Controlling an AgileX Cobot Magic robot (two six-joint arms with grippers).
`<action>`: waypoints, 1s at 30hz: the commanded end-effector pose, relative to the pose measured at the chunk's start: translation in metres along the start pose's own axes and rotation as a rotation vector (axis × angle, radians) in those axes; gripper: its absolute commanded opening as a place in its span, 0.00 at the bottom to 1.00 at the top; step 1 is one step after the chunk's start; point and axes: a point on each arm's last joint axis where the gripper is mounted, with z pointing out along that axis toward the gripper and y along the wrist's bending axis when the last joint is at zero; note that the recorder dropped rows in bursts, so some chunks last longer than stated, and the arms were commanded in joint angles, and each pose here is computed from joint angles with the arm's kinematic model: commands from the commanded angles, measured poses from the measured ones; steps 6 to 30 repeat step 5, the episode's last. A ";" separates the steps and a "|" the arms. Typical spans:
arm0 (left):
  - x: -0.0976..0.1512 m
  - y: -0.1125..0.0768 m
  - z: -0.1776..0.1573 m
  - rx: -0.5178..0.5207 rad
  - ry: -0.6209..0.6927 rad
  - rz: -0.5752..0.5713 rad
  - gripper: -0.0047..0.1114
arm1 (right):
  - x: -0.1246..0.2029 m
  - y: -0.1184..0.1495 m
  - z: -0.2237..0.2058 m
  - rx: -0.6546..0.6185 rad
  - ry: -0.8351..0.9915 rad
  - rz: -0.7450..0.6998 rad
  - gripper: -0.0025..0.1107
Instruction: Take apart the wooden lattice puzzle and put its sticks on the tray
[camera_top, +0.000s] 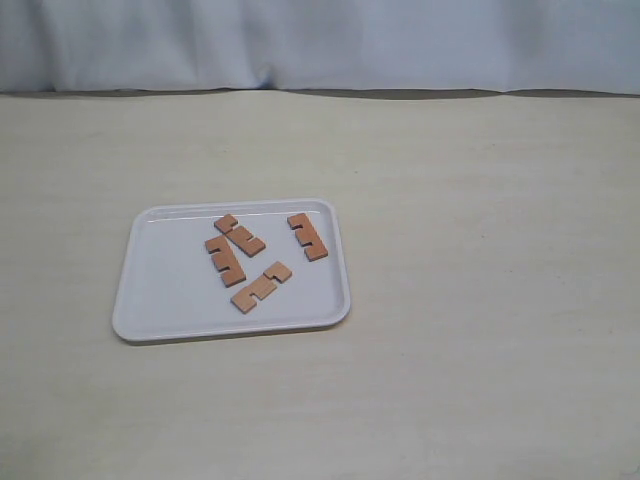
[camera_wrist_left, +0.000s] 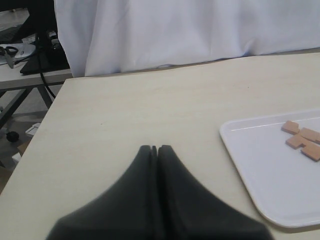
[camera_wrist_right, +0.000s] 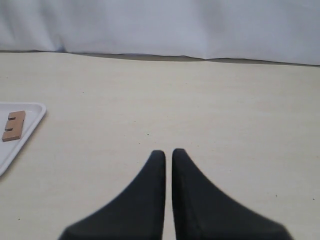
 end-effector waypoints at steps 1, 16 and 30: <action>-0.001 0.000 0.000 0.000 -0.013 0.001 0.04 | 0.001 0.000 0.000 0.000 0.000 -0.003 0.06; -0.001 0.000 0.000 0.000 -0.013 0.001 0.04 | 0.001 0.000 0.000 0.000 0.000 -0.003 0.06; -0.001 0.000 0.000 0.000 -0.013 0.001 0.04 | 0.001 0.000 0.000 0.000 0.000 -0.003 0.06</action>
